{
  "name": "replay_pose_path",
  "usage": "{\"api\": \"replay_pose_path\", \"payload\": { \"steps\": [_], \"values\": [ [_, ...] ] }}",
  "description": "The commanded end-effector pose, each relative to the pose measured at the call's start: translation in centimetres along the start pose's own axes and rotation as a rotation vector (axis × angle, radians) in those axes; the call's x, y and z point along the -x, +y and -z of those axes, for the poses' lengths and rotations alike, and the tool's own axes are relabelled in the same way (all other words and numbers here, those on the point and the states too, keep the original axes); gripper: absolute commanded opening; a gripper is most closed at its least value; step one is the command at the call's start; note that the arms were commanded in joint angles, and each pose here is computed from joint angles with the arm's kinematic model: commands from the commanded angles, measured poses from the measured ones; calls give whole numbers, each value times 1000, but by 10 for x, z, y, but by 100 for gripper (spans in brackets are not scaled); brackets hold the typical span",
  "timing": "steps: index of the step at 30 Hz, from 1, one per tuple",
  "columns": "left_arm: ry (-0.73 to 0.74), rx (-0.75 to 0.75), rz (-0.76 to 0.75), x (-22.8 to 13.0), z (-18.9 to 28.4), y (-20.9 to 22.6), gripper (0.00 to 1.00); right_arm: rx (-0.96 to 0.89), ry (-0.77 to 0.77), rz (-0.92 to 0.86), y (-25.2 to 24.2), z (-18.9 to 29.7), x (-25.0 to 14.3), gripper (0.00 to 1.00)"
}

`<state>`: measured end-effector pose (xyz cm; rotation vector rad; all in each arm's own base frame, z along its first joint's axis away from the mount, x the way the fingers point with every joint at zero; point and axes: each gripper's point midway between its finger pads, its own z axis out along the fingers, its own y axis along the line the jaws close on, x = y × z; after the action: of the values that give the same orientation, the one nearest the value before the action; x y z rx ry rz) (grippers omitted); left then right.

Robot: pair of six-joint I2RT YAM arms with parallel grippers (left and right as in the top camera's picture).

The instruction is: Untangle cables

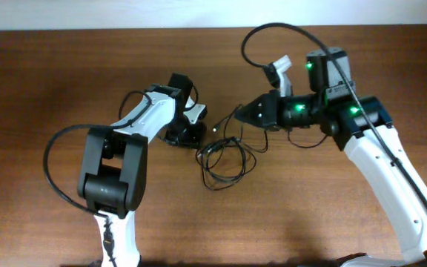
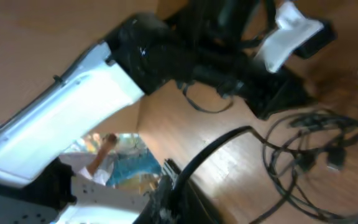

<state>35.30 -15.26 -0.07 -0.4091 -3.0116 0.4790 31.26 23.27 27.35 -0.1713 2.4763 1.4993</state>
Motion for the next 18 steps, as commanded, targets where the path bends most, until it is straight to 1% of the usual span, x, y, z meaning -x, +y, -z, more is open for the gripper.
{"api": "replay_pose_path", "payload": {
  "steps": [1,2,3,4,5,6,7,8,9,10,11,12,15,16,18],
  "values": [
    [-132,-73,47,25,55,2,0,-72,-14,60,-12,17,-4,4],
    [-206,-132,36,35,82,-7,0,-151,-24,30,-27,19,-4,4],
    [-323,-194,7,46,126,-19,0,-232,-32,4,-42,21,-6,4],
    [-400,-195,-16,49,154,-23,8,-296,-37,-15,-53,24,-7,4],
    [-447,-177,-33,48,171,-26,17,-367,-40,-35,-66,28,-10,4],
    [-476,-155,-44,45,183,-28,22,-474,-44,-58,-83,36,-14,4],
    [-478,-144,-48,41,187,-31,24,-564,-41,-80,-98,43,-18,4],
    [-450,-149,-53,34,184,-38,26,-670,-19,-115,-117,52,-28,4],
    [-433,-152,-55,32,180,-41,27,-714,-4,-132,-126,55,-33,4],
    [-414,-155,-62,29,174,-45,26,-768,23,-157,-137,59,-42,4],
    [-387,-161,-77,25,164,-53,22,-850,66,-191,-157,65,-58,4],
    [-365,-165,-93,21,155,-60,23,-886,89,-207,-167,66,-66,4],
    [-320,-169,-138,12,135,-78,33,-920,165,-260,-193,60,-92,4],
    [-308,-148,-152,9,126,-81,33,-934,179,-270,-200,60,-98,4],
    [-284,-135,-167,4,116,-85,29,-992,161,-253,-209,66,-95,4]
  ]
}}
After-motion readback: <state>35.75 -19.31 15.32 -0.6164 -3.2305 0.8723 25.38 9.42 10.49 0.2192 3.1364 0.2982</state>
